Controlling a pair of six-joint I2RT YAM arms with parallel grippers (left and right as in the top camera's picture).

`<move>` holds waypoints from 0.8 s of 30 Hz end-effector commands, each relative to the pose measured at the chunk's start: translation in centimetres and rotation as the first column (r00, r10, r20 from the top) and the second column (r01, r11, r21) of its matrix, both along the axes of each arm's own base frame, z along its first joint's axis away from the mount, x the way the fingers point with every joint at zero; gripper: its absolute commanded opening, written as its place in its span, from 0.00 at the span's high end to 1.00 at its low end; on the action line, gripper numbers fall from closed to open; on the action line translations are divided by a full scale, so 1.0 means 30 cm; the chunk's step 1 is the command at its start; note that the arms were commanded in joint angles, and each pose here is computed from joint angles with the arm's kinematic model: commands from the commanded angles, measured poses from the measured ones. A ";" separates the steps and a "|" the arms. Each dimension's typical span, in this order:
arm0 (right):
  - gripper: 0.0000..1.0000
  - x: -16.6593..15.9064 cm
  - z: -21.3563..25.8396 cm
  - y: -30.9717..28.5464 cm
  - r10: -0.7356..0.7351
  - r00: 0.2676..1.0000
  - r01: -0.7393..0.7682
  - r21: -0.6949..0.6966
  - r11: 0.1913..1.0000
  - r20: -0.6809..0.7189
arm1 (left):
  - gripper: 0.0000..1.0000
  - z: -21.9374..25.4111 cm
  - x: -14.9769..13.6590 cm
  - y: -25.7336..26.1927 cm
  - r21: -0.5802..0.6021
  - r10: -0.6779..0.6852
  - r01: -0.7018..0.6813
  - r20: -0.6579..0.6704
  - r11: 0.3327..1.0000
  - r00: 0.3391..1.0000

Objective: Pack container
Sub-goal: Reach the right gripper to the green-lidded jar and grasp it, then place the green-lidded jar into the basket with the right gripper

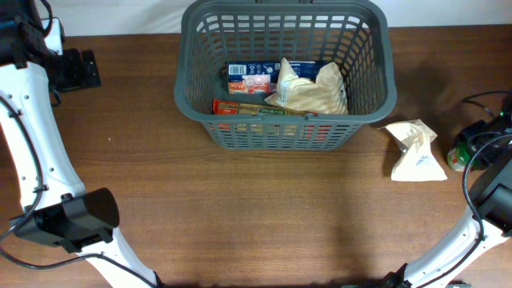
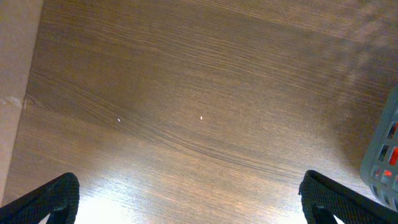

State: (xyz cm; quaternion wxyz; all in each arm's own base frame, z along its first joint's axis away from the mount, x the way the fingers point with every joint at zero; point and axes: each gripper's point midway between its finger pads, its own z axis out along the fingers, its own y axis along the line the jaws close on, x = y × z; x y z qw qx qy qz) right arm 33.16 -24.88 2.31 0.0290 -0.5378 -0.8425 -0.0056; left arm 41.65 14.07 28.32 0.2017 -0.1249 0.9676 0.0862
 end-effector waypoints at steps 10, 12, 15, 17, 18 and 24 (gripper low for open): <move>0.96 0.196 0.822 0.138 0.229 0.828 -0.120 -0.238 0.964 0.512 | 0.01 -0.019 0.002 0.001 -0.012 0.012 -0.012 -0.012 1.000 1.000; 0.96 0.217 1.143 0.339 0.442 0.636 -0.230 -0.392 0.891 0.633 | 0.01 -0.019 0.002 0.001 -0.012 0.012 -0.012 -0.012 1.000 1.000; 0.96 0.177 1.445 0.761 0.699 0.285 -0.389 -0.587 0.710 0.656 | 0.01 -0.019 0.002 0.001 -0.012 0.012 -0.012 -0.012 1.000 1.000; 0.96 0.162 1.469 0.930 0.756 0.193 -0.445 -0.631 0.635 0.625 | 0.01 -0.019 0.002 0.001 -0.012 0.012 -0.012 -0.012 1.000 1.000; 0.96 0.164 1.451 1.009 0.782 0.172 -0.476 -0.644 0.599 0.599 | 0.01 -0.019 0.002 0.001 -0.012 0.012 -0.012 -0.012 1.000 1.000; 0.96 0.271 1.092 1.294 0.878 0.187 -0.709 -0.557 0.431 0.441 | 0.01 -0.019 0.002 0.001 -0.012 0.012 -0.012 -0.012 1.000 1.000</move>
